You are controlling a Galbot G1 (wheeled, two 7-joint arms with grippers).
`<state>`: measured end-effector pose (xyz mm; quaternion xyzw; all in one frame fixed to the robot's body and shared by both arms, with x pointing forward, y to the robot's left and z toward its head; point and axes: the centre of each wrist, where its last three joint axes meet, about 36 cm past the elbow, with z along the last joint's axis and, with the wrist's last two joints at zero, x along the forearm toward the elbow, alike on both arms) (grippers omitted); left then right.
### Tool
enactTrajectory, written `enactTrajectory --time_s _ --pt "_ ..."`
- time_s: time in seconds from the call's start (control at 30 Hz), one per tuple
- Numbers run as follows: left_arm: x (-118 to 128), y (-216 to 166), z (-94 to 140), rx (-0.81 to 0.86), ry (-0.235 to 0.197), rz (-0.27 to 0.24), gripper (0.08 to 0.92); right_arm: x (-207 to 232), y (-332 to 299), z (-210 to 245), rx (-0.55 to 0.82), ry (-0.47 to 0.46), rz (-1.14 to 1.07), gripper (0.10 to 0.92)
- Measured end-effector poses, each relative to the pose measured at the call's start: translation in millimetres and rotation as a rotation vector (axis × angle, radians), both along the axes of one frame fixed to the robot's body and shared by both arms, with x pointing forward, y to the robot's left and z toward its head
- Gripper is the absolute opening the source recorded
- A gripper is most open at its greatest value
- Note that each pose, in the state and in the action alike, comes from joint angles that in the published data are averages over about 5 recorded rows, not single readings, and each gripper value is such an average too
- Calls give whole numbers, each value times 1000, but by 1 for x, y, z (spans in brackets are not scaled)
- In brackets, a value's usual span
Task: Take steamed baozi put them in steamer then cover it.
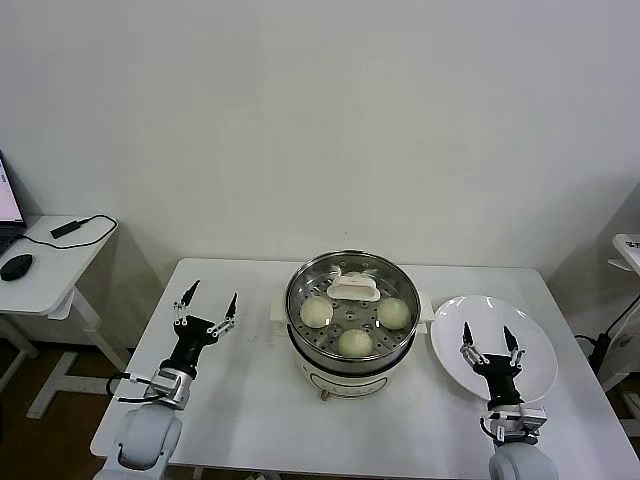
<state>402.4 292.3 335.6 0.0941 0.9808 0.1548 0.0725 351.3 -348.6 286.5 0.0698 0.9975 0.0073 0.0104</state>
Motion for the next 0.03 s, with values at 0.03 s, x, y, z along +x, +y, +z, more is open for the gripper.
enactTrajectory --time_s 0.03 --pt "0 0 0 0 0 -1 823 0 0 0 0 0 0 823"
